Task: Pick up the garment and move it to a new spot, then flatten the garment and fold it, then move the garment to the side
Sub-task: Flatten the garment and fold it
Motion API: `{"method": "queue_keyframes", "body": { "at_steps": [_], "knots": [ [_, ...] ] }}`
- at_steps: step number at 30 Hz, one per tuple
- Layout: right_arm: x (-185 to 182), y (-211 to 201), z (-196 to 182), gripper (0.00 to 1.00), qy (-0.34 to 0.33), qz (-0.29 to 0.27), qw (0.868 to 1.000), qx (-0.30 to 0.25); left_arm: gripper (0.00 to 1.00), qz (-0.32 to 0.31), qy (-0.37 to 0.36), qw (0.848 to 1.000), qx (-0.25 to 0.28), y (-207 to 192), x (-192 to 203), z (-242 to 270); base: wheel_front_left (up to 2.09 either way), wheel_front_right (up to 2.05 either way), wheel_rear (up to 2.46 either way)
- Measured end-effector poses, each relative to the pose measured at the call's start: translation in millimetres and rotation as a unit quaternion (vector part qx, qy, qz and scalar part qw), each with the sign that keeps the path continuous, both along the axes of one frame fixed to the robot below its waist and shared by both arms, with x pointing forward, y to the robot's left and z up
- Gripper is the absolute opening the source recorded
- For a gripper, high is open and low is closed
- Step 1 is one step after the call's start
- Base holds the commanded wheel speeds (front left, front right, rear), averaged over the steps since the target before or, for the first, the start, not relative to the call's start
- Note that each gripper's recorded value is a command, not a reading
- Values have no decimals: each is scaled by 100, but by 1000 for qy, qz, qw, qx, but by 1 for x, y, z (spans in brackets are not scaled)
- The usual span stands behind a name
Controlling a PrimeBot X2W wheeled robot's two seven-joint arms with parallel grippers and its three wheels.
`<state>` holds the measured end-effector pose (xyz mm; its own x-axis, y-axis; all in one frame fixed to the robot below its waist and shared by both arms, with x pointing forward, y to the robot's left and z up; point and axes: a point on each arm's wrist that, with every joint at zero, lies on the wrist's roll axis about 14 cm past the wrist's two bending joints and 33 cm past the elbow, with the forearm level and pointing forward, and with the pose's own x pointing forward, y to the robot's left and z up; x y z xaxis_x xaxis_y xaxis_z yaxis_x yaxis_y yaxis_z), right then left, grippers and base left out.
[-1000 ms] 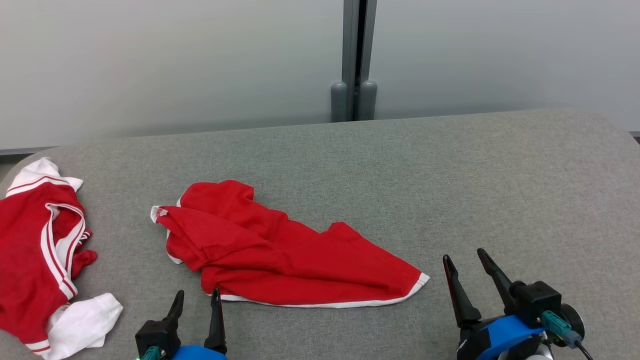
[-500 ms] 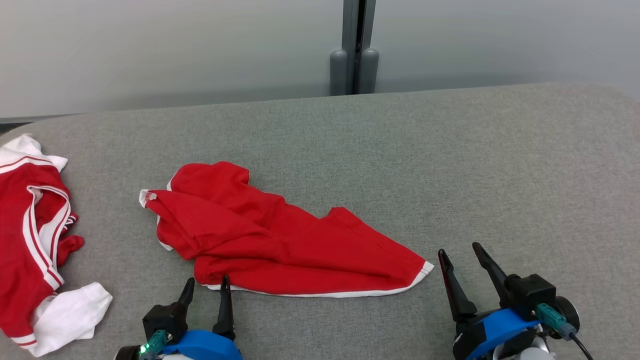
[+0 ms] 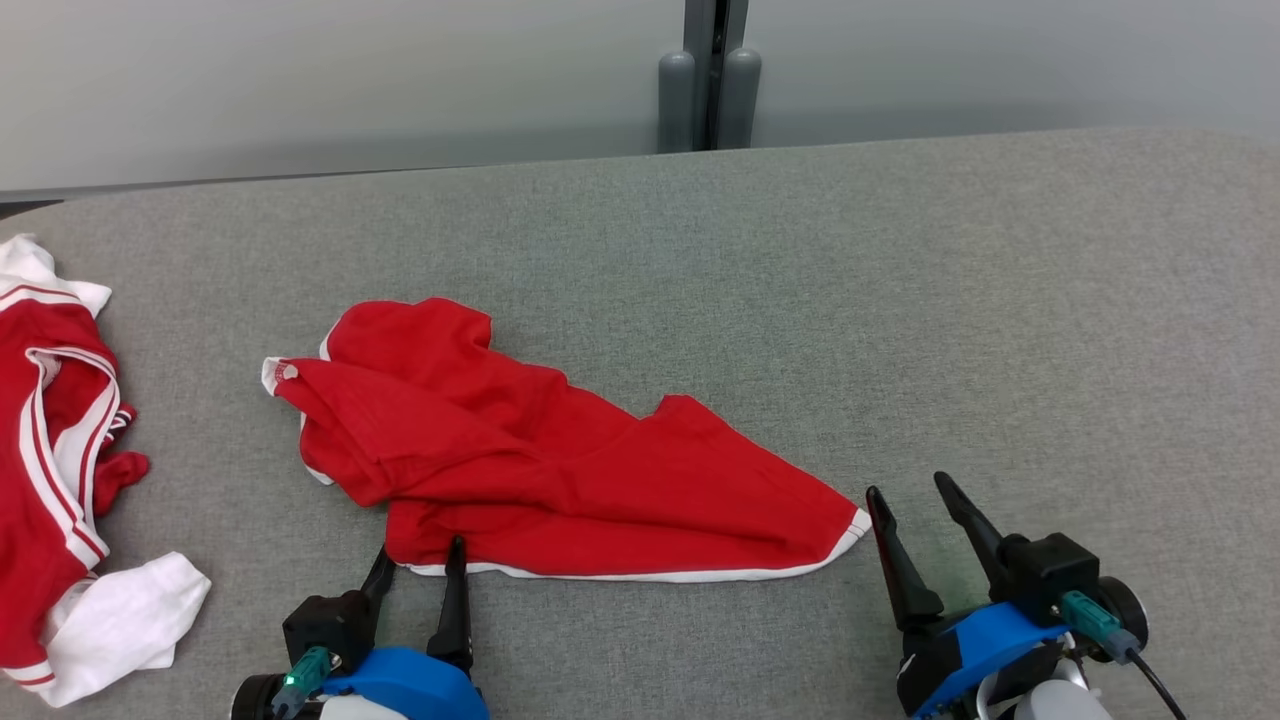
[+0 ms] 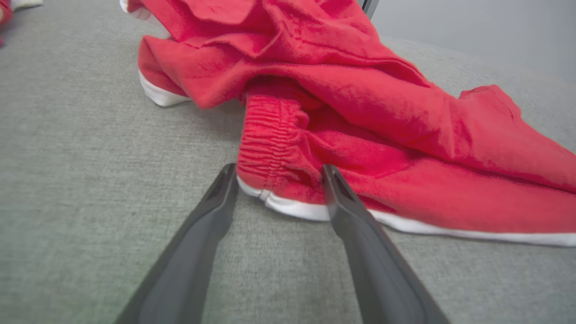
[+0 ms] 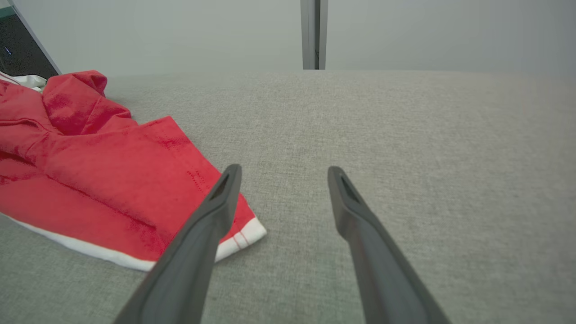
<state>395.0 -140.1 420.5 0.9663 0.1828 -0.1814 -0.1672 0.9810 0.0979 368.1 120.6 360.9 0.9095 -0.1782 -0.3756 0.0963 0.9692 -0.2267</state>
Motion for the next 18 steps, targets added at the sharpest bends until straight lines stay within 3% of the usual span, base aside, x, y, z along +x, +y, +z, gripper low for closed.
{"method": "queue_keyframes", "body": {
  "at_steps": [5, 7, 8, 9, 11, 12, 14, 15, 16, 18],
  "knots": [
    [-1, 9, -18, 100, 28, 15, 999, 0, 100, -3, 0, 1000, -9, -2, 4, -1, 0, 0, 0],
    [0, 12, -25, 100, 41, 20, 999, 1, 77, -7, -2, 1000, -11, -3, 8, -1, 0, 0, 0],
    [0, 14, -30, 100, 48, 23, 999, 1, 48, -11, -2, 1000, -14, -5, 9, -1, 0, 0, 0],
    [1, 17, -33, 100, 54, 26, 998, 3, 39, -15, -1, 1000, -15, -7, 9, -2, 0, 0, 0],
    [-1, 20, -45, 100, 75, 30, 997, 5, 10, -20, 4, 1000, -17, -10, 8, -5, 0, 0, 0],
    [0, 21, -49, 100, 80, 32, 996, 5, 0, -20, 4, 1000, -19, -10, 9, -5, 0, 0, 0],
    [1, 26, -55, 100, 90, 41, 995, 5, 0, -23, 5, 999, -22, -12, 9, -6, 0, 0, 0],
    [2, 29, -57, 45, 93, 45, 995, 7, 0, -23, 5, 999, -22, -12, 9, -6, 0, 0, 0],
    [2, 31, -59, 0, 98, 50, 994, 7, 0, -23, 6, 999, -23, -12, 8, -6, 0, 0, 0],
    [4, 35, -61, 0, 103, 55, 993, 12, 0, -23, 6, 999, -24, -11, 8, -7, 0, 0, 0]
  ]
}}
